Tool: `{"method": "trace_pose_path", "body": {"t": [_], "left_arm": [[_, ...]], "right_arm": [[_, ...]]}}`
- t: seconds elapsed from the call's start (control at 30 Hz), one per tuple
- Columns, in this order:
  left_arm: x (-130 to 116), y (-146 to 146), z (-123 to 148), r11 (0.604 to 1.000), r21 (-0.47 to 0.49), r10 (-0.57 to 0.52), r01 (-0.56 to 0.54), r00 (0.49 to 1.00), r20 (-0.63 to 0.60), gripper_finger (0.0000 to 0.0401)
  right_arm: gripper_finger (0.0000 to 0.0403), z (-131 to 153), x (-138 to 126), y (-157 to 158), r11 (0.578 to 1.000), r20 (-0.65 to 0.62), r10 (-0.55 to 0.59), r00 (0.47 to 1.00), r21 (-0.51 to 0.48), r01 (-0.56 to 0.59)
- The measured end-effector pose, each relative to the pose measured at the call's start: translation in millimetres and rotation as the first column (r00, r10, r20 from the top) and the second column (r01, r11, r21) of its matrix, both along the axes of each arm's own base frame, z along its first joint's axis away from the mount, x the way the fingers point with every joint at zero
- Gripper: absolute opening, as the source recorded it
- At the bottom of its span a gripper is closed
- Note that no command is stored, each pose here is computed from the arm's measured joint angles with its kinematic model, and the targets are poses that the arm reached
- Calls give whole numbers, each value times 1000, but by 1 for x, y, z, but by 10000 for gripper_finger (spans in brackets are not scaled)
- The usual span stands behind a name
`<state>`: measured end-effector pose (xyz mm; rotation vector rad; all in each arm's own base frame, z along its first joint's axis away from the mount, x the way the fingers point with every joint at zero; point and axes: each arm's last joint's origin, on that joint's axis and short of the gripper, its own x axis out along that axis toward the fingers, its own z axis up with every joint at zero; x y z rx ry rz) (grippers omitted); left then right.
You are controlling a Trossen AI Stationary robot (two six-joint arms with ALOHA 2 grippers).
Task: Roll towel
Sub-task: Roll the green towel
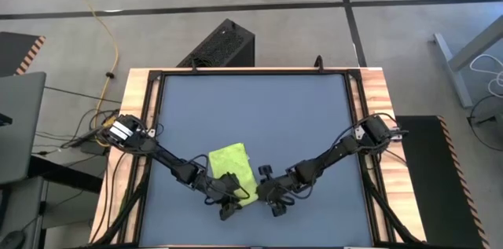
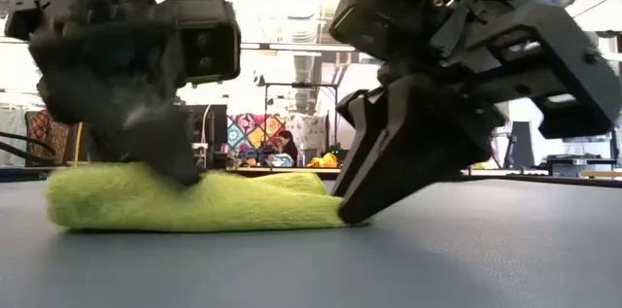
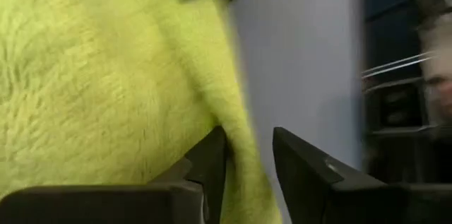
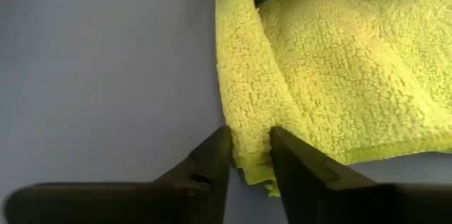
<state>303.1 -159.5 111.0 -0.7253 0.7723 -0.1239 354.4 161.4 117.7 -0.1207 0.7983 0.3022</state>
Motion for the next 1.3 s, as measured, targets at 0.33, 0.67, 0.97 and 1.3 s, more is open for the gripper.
{"method": "trace_pose_path", "body": {"t": [0.33, 0.67, 0.97, 1.3], "left_arm": [[-18, 10, 46, 989, 147, -7, 1, 999, 36, 111], [-24, -8, 60, 936, 352, -77, -4, 973, 217, 112], [-26, -27, 38, 861, 502, -217, 82, 952, 216, 112], [-25, -28, 14, 849, 511, -229, 131, 964, 133, 112]], "right_arm": [[17, -6, 5, -14, 995, -72, 4, 997, 95, 3], [17, 2, 23, -46, 882, -244, 34, 969, 462, 86], [18, 9, 30, -62, 837, -340, 25, 940, 521, 167], [18, 9, 31, -66, 816, -367, 6, 930, 539, 208]]}}
